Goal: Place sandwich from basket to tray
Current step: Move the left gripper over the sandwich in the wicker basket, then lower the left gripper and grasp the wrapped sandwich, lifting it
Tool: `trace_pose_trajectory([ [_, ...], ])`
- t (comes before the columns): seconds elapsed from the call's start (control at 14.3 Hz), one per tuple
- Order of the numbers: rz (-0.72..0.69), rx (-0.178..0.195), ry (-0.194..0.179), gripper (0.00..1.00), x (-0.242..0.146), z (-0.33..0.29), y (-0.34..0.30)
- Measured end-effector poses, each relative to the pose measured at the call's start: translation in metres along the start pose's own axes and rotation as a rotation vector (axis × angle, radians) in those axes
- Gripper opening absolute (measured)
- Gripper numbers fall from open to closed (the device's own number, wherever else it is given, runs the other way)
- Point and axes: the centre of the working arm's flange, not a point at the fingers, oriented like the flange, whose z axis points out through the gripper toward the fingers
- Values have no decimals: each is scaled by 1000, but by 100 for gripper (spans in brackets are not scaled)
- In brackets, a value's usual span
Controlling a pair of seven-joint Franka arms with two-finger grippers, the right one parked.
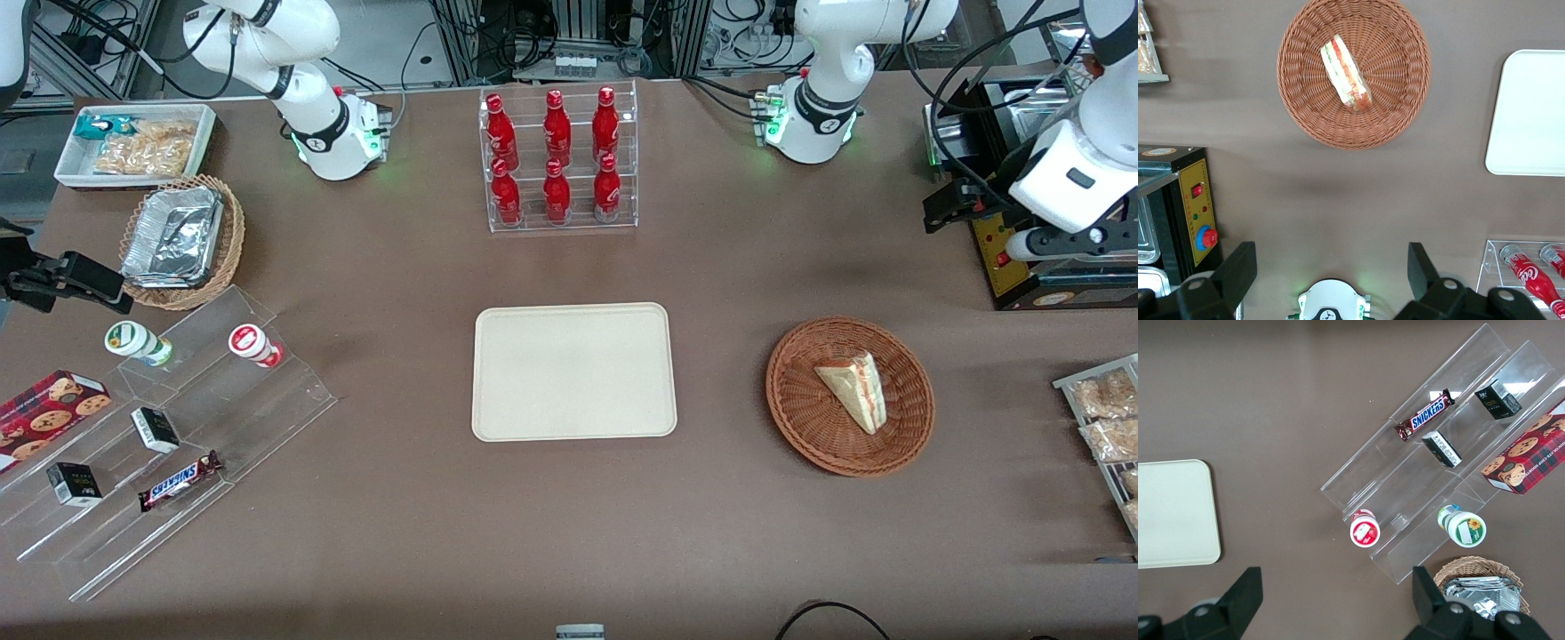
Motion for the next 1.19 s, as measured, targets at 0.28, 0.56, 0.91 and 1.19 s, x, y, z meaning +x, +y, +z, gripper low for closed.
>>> trace_pose_trajectory([
  [0.28,1,1,-27,100,10,12,-1],
  [0.56,-2,-19,-119,100,50,73,4],
  [0.91,-13,-24,-101,100,86,186,6],
  [1.19,-40,-33,-25,100,86,243,-5],
])
